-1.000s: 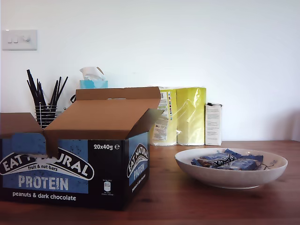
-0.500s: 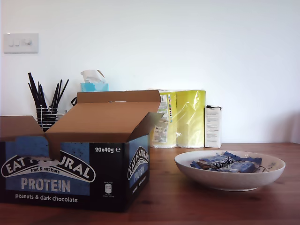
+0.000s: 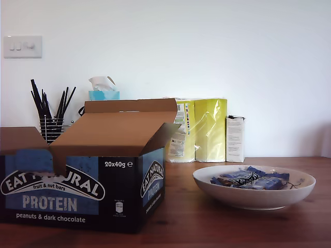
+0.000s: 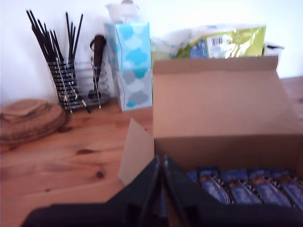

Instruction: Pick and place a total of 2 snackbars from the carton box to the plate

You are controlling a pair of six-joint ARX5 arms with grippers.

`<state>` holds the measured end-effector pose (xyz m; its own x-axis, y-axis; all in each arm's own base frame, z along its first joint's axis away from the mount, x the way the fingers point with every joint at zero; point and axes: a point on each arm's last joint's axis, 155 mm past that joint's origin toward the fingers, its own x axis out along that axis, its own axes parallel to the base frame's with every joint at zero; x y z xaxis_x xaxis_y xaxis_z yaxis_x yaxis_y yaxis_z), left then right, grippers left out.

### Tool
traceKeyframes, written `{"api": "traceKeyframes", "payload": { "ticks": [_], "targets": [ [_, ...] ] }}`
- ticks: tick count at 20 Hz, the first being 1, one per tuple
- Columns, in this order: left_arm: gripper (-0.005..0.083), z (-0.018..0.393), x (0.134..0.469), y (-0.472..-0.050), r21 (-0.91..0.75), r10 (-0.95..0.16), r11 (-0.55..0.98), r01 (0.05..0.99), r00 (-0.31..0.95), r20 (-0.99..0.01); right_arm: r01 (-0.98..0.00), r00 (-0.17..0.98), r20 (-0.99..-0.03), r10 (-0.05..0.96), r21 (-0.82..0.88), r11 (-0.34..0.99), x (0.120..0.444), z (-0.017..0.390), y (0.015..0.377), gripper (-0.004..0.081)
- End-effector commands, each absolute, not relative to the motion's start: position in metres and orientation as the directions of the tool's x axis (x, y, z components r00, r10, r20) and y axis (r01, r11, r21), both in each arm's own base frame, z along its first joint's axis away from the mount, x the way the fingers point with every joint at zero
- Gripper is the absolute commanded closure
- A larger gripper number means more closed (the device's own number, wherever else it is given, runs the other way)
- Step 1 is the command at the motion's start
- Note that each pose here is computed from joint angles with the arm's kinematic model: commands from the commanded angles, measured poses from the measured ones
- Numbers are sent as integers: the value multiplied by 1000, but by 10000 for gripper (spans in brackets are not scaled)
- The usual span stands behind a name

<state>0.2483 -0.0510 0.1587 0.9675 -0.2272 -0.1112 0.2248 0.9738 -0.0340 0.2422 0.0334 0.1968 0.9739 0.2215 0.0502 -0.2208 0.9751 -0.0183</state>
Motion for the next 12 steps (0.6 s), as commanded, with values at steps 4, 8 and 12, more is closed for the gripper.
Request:
{"api": "traceKeyframes", "payload": {
  "ticks": [4, 8, 12],
  "targets": [
    [793, 149, 247, -50, -34, -224, 975, 222, 962, -155, -229, 973, -22, 230, 13, 973, 242, 178, 35, 783],
    [793, 131, 243, -50, -40, -222, 975, 219, 949, -225, -226, 964, -131, 230, 50, 973, 240, 150, 36, 783],
    [793, 116, 239, -49, -46, -220, 975, 216, 933, -285, -219, 945, -229, 233, 84, 972, 235, 125, 36, 783]
  ]
}}
